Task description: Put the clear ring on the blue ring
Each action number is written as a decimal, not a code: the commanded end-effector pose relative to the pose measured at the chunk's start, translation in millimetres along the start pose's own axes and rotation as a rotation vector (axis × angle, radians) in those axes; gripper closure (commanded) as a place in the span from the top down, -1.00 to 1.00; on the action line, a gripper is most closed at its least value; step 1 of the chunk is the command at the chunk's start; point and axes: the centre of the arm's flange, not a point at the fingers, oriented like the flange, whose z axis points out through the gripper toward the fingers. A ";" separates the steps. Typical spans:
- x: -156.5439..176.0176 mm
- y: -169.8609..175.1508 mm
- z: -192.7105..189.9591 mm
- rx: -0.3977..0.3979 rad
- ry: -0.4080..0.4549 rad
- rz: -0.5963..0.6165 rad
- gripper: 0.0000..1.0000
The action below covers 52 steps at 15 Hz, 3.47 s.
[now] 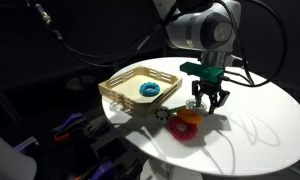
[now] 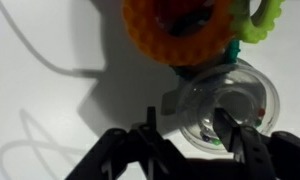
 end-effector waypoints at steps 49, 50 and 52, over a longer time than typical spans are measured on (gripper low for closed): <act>-15.3 -33.5 -116.0 0.027 0.017 -0.051 -0.82; -15.9 -40.3 -117.3 0.032 0.021 -0.065 -0.82; -17.7 -54.9 -121.4 0.038 0.028 -0.094 -0.82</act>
